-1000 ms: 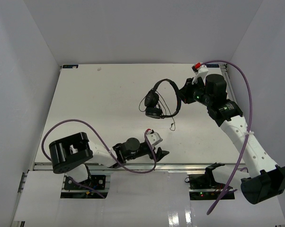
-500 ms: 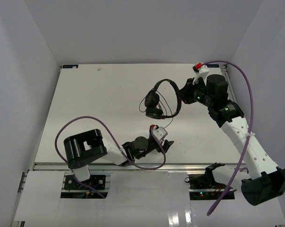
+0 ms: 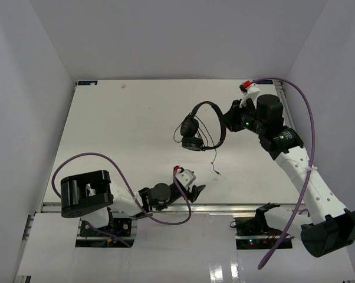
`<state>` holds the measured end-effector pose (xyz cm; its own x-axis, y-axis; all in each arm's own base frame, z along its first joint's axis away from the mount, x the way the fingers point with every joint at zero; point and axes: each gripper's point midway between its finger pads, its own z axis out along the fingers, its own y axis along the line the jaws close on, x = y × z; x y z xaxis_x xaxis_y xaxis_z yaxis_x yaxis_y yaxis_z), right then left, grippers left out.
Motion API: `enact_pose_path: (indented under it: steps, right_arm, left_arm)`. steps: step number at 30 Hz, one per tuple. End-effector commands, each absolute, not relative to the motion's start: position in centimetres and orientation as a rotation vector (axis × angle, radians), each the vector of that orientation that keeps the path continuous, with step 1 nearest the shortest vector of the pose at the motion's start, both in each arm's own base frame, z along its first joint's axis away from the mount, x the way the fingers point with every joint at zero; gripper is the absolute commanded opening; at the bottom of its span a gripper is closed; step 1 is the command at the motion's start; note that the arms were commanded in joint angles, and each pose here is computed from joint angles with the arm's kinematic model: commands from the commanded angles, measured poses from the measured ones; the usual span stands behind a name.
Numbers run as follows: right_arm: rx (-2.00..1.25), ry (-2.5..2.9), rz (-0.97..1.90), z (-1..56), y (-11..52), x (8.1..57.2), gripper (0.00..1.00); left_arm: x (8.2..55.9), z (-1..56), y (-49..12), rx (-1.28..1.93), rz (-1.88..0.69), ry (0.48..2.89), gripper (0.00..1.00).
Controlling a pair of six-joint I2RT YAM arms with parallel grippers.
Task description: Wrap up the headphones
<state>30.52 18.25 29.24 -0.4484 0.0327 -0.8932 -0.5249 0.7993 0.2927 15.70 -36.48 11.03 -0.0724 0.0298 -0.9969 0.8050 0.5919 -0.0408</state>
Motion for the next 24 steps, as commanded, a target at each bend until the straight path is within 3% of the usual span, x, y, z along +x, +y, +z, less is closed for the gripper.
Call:
enact_pose_path:
  steps: [1, 6, 12, 14, 20, 24]
  right_arm:
    - [-0.367, 1.852, 0.725, 31.9, 18.7, 30.2, 0.08]
    - [-0.367, 1.849, 0.737, 32.1, 18.8, 29.9, 0.08]
    - [-0.367, 1.841, 0.741, 32.2, 18.6, 29.4, 0.08]
    - [-0.371, 1.842, 0.746, 32.2, 18.7, 29.3, 0.08]
    - [-0.377, 1.837, 0.753, 32.4, 18.7, 29.0, 0.08]
    - [-0.38, 1.832, 0.754, 32.5, 18.7, 28.8, 0.08]
  left_arm:
    - [16.6, 13.5, -37.6, 0.679, -0.724, 1.472, 0.8]
    - [17.2, 14.2, -41.1, 0.76, -0.694, 1.39, 0.84]
    - [18.3, 13.1, -44.1, 0.781, -0.649, 1.418, 0.76]
    - [18.6, 13.2, -44.2, 0.774, -0.644, 1.419, 0.63]
    - [18.4, 13.0, -44.0, 0.779, -0.649, 1.433, 0.01]
    - [18.3, 13.4, -43.5, 0.757, -0.664, 1.431, 0.0]
